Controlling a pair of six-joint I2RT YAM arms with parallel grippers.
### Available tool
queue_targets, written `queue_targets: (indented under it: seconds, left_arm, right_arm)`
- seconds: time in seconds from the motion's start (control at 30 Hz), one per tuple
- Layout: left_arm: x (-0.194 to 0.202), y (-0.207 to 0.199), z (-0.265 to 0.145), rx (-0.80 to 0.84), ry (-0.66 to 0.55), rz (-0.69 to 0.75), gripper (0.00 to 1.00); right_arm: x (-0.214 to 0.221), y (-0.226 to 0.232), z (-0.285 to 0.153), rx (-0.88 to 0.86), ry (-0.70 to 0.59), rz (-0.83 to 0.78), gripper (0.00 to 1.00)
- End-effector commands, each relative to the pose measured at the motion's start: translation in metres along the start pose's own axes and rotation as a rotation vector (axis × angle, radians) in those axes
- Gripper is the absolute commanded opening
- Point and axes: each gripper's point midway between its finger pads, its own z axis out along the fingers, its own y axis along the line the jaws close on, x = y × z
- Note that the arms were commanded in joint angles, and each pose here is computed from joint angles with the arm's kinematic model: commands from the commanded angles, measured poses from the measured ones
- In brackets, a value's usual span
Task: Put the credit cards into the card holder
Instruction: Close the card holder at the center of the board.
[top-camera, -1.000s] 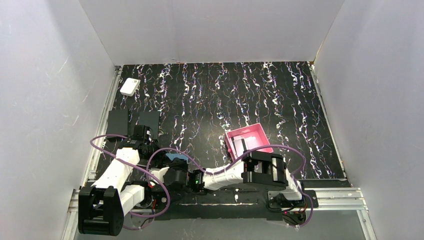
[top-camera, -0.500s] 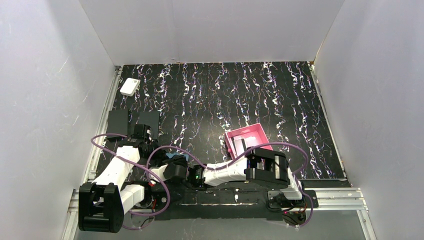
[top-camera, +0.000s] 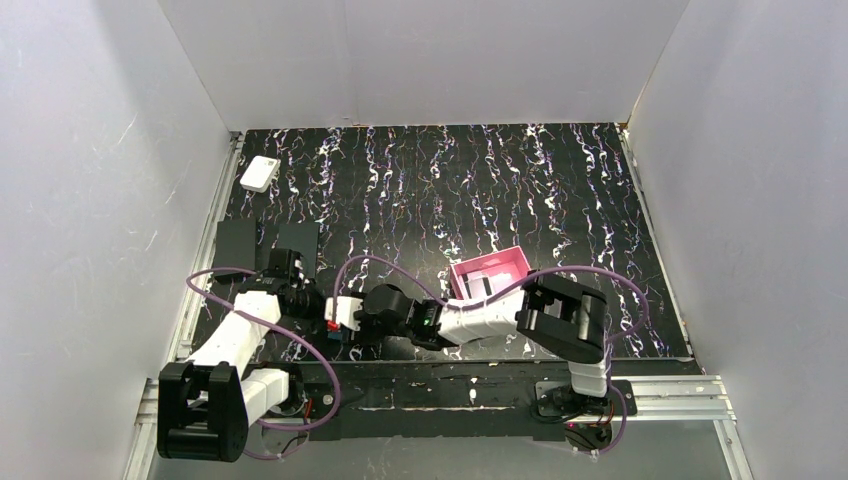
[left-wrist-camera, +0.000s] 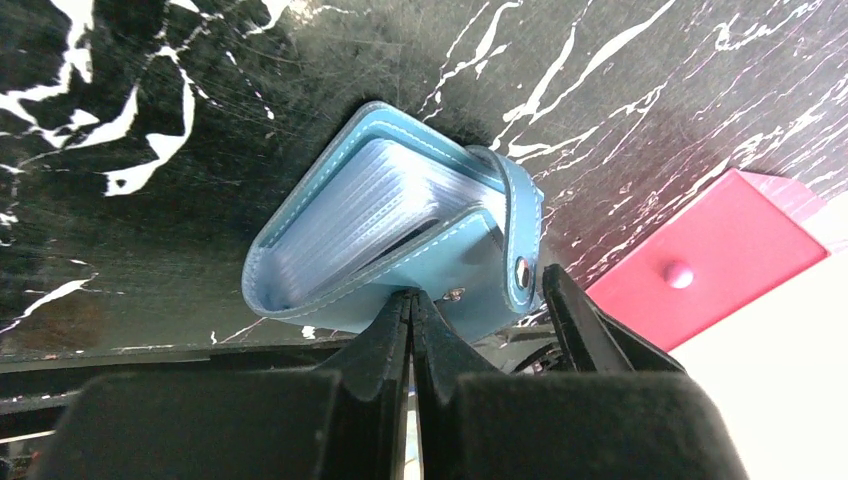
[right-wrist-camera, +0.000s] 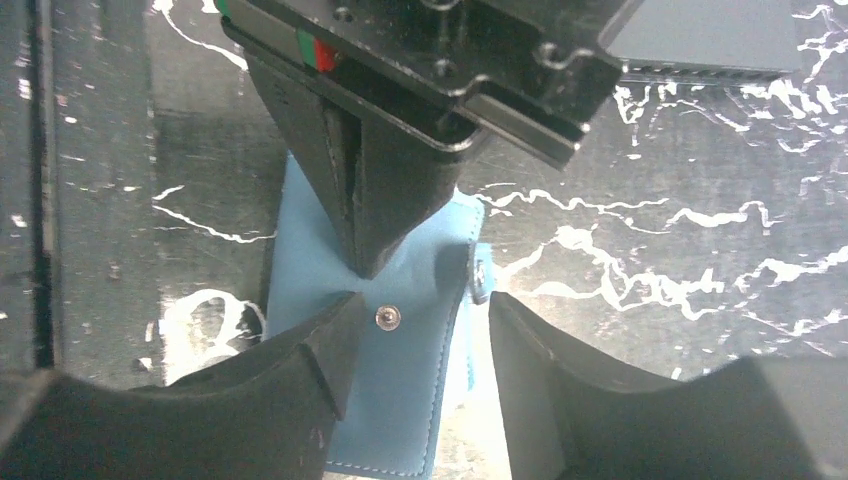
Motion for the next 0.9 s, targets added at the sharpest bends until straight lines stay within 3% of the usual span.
queue_targets:
  seconds: [0.0, 0.2, 0.4, 0.53, 0.67, 0.8, 0.87]
  left_arm:
    - [-0.014, 0.030, 0.029, -0.107, -0.069, 0.036, 0.00]
    - [-0.012, 0.028, 0.029, -0.087, -0.054, 0.064, 0.00]
    - [-0.012, 0.032, 0.024, -0.121, -0.070, 0.038, 0.00]
    - [-0.018, 0.047, 0.013, -0.209, -0.145, -0.023, 0.00]
    - [-0.023, 0.059, 0.006, -0.253, -0.225, -0.090, 0.00]
    - [-0.022, 0.064, 0.004, -0.269, -0.237, -0.126, 0.00]
    - [-0.022, 0.062, 0.002, -0.266, -0.240, -0.134, 0.00]
  right_arm:
    - [0.098, 0.151, -0.049, -0.560, 0.289, 0.260, 0.65]
    - [0.057, 0.103, -0.061, -0.412, 0.181, 0.462, 0.72]
    - [0.037, 0.019, -0.087, -0.159, 0.186, 0.657, 0.75]
    - [0.016, -0.010, -0.100, -0.155, 0.085, 0.702, 0.77]
    - [-0.004, -0.031, -0.100, -0.123, -0.054, 0.583, 0.79]
    - [-0.005, -0.059, -0.085, -0.147, -0.015, 0.699, 0.79]
    - [-0.016, -0.056, -0.074, -0.254, 0.001, 0.783, 0.79]
